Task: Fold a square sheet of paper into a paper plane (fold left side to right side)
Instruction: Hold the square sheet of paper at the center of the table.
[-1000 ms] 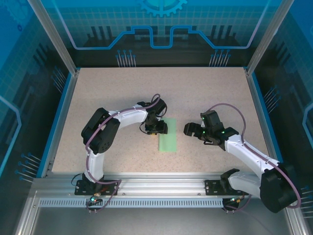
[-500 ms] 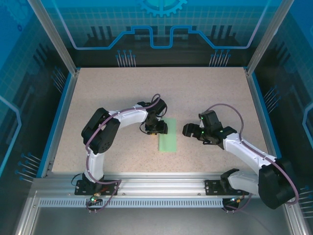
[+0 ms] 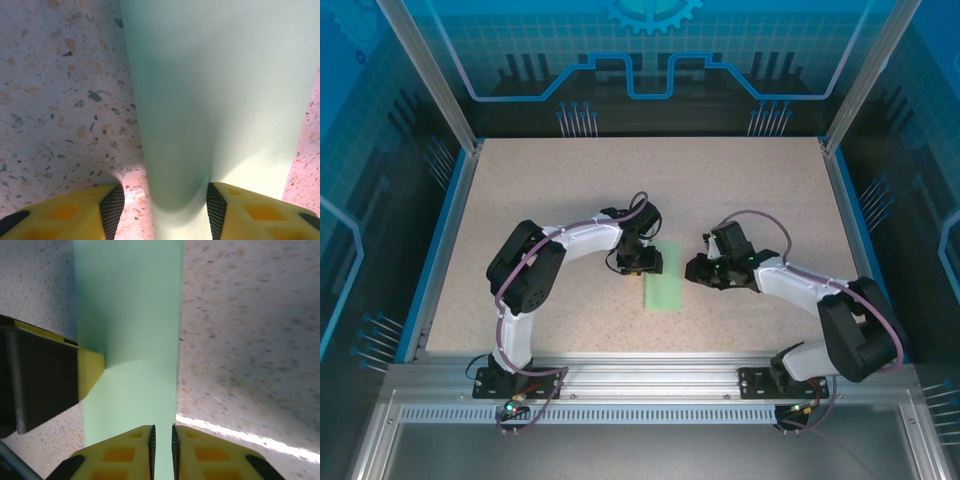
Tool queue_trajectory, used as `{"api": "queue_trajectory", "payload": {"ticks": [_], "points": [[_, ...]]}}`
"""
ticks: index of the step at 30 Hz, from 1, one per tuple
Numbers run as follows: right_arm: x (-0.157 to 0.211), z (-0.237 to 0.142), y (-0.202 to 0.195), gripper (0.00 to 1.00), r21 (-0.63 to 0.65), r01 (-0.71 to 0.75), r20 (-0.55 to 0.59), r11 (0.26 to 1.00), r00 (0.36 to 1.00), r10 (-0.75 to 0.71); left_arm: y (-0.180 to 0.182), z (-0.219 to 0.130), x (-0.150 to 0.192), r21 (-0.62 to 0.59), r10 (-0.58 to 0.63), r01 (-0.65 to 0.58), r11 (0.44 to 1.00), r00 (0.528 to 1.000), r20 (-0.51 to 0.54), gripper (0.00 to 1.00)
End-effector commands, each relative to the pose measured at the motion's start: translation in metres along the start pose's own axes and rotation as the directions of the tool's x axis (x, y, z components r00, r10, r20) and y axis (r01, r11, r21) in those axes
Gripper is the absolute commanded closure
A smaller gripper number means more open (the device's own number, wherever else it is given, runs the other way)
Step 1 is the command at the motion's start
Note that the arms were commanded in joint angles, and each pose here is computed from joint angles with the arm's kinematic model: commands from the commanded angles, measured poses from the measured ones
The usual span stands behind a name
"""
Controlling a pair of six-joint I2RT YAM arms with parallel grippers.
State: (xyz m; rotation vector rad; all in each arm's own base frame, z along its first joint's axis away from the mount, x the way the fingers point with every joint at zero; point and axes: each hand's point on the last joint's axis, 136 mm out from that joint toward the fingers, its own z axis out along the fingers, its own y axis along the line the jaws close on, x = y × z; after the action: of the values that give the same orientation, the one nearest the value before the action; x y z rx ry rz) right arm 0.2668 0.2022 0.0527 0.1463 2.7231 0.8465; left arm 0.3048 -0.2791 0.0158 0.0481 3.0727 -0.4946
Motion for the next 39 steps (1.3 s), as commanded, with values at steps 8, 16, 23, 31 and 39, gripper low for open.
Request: {"api": "queue_trajectory", "payload": {"ticks": [8,16,23,31,39], "points": [[0.004,0.030,0.026,0.92,-0.038,0.036,-0.082,0.999,0.996,-0.039,0.016,0.036,0.016,-0.062,0.010,-0.014,0.998,0.998,-0.068,0.47],[0.014,0.046,0.014,0.92,0.031,0.026,-0.146,0.999,0.989,-0.021,0.016,0.036,0.015,-0.061,0.012,-0.016,0.998,0.998,-0.066,0.47],[0.027,0.051,-0.007,0.93,0.127,0.019,-0.202,0.992,0.979,0.007,0.015,0.034,0.015,-0.058,0.013,-0.017,0.998,0.998,-0.064,0.47],[0.041,0.054,-0.026,0.93,0.195,0.019,-0.248,0.981,0.968,0.031,0.003,-0.002,0.004,-0.038,0.047,-0.046,0.998,0.999,0.010,0.43],[0.045,0.056,-0.030,0.94,0.210,0.021,-0.262,0.977,0.965,0.035,-0.012,-0.056,-0.007,0.024,0.065,-0.069,0.997,0.989,0.136,0.36]]}}
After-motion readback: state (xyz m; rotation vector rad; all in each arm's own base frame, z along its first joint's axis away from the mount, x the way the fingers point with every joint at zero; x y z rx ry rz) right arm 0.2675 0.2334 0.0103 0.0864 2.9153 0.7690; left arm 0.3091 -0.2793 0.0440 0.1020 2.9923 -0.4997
